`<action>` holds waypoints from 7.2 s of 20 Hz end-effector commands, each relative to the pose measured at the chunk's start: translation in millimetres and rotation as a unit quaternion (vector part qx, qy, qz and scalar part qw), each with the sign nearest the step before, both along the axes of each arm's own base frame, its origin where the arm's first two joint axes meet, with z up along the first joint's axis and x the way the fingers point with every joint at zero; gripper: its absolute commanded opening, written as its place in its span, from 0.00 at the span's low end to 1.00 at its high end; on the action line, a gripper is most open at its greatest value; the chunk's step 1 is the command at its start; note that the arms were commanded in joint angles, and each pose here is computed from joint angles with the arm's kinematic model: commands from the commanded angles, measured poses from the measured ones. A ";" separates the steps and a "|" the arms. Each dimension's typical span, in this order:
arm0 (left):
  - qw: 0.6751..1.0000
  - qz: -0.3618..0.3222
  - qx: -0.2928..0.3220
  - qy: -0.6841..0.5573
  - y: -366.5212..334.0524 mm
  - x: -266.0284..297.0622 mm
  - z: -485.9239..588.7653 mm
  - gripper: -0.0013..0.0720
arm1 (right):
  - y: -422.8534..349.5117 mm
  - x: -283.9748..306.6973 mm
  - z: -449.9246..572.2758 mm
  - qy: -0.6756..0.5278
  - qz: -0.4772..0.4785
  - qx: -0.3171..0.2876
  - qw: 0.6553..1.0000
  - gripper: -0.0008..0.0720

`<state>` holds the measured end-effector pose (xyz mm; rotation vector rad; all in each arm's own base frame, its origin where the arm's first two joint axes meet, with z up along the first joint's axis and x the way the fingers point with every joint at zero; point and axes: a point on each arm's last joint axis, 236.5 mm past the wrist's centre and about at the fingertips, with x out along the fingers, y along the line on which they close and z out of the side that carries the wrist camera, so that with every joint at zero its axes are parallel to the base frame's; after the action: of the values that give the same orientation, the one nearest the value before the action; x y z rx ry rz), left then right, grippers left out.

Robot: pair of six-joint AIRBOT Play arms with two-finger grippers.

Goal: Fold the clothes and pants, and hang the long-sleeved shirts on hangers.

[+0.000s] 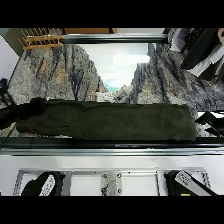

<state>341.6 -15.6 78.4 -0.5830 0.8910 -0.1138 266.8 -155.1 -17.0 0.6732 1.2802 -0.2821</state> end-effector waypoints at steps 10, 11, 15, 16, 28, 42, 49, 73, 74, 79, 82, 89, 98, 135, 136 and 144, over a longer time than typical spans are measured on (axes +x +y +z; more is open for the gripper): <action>0.948 -0.315 -0.038 0.032 -287.8 -22.4 -46.2 0.05 | -32.2 40.8 -84.8 -0.048 0.078 0.156 0.984 0.93; 0.944 -0.327 -0.037 0.037 -298.9 -22.9 -49.4 0.05 | -25.9 48.1 -84.6 -0.065 0.078 0.174 0.979 0.92; 0.932 -0.357 -0.034 0.050 -326.3 -25.3 -59.2 0.05 | 12.4 52.0 -91.4 -0.060 0.107 0.252 0.960 0.91; 0.932 -0.357 -0.034 0.051 -327.6 -23.8 -60.5 0.05 | 23.2 51.0 -93.2 -0.051 0.118 0.268 0.955 0.91; 0.931 -0.356 -0.031 0.067 -328.1 -23.8 -75.2 0.04 | 47.0 56.7 -69.3 -0.011 0.151 0.237 0.960 0.04; 0.886 -0.450 -0.018 0.106 -449.7 -20.0 -151.3 0.04 | 150.0 54.5 129.5 -0.013 0.269 -0.022 0.963 0.04; 0.874 -0.469 -0.018 0.126 -468.5 -19.8 -168.3 0.04 | 230.9 44.6 143.5 -0.009 0.327 -0.016 0.945 0.04; 0.980 -0.134 0.139 -0.052 -41.9 157.5 85.6 0.05 | 540.5 55.6 12.0 -0.043 0.423 0.106 0.899 0.04; 0.979 -0.134 0.140 -0.057 -42.3 155.9 90.8 0.05 | 556.4 57.6 3.0 -0.057 0.426 0.115 0.896 0.04; 0.977 -0.147 0.138 -0.064 -56.5 151.5 96.9 0.04 | 623.5 55.5 24.7 -0.148 0.449 0.208 0.856 0.95; 0.976 -0.156 0.135 -0.064 -67.9 147.7 98.4 0.04 | 606.7 72.5 72.8 -0.205 0.452 0.202 0.844 0.94; 0.975 -0.174 0.128 -0.051 -92.3 109.7 70.5 0.04 | 377.5 71.1 55.8 -0.156 0.370 0.067 0.914 0.94; 0.970 -0.209 0.119 -0.035 -136.8 62.7 12.9 0.05 | 252.0 35.6 -56.1 -0.060 0.121 0.185 0.973 0.99; 0.902 -0.420 0.066 0.070 -373.0 9.9 -148.3 0.05 | 122.3 81.3 101.8 -0.044 0.180 -0.019 0.983 0.04; 0.893 -0.438 0.068 0.073 -385.3 4.4 -153.6 0.05 | 131.2 84.3 112.2 -0.047 0.187 -0.026 0.981 0.04; 0.867 -0.478 0.066 0.122 -410.9 -18.7 -187.9 0.05 | 202.1 89.2 169.4 -0.070 0.237 -0.077 0.966 0.04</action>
<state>330.3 -422.4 -100.8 0.0235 1.3257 -0.8714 359.1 26.9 135.8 0.2576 1.2382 0.0652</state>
